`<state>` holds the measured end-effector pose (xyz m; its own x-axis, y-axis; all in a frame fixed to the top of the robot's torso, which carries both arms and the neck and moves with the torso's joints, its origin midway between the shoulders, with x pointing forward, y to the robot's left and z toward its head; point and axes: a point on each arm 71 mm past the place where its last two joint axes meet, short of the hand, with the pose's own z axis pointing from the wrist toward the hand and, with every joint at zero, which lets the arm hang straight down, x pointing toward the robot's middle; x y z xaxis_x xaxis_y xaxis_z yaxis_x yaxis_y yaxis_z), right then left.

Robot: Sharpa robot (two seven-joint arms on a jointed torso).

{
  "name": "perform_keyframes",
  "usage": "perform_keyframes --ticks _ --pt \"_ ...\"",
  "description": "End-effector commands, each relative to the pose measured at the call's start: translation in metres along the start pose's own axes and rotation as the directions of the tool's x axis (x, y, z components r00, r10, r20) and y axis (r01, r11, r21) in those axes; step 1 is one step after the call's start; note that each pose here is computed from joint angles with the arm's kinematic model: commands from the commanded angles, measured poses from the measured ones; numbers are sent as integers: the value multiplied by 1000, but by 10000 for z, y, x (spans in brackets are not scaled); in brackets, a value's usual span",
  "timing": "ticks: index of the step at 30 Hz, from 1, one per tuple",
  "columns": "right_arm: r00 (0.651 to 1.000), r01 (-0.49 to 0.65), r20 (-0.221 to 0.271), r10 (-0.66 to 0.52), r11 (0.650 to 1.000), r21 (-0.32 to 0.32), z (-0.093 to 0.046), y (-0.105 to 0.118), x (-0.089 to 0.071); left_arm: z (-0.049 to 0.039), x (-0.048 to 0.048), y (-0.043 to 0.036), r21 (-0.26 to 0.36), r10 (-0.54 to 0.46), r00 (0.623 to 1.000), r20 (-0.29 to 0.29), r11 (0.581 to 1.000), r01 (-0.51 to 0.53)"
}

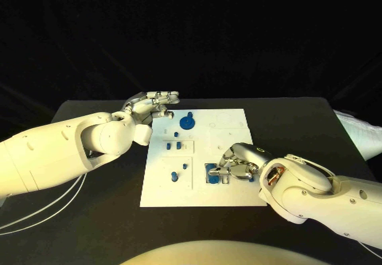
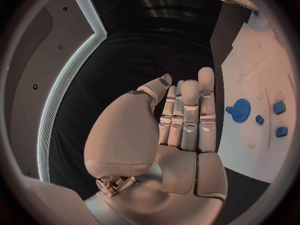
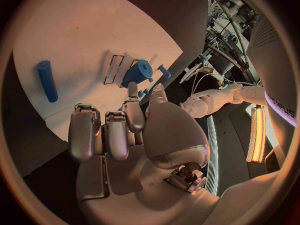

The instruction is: Assemble the parts on the task board

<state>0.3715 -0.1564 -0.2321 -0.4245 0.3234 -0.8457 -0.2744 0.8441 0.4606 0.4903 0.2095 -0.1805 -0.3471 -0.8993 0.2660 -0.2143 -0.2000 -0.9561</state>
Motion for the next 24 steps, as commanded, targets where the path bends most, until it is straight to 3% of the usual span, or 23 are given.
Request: perform_keyframes --ticks 1,24 --pt "999 21 -44 -22 999 -26 -9 16 34 4 25 -3 2 -8 1000 -22 1000 8" --pt "997 65 -42 -64 997 31 102 -35 62 2 24 -2 1 -8 1000 -22 1000 8"
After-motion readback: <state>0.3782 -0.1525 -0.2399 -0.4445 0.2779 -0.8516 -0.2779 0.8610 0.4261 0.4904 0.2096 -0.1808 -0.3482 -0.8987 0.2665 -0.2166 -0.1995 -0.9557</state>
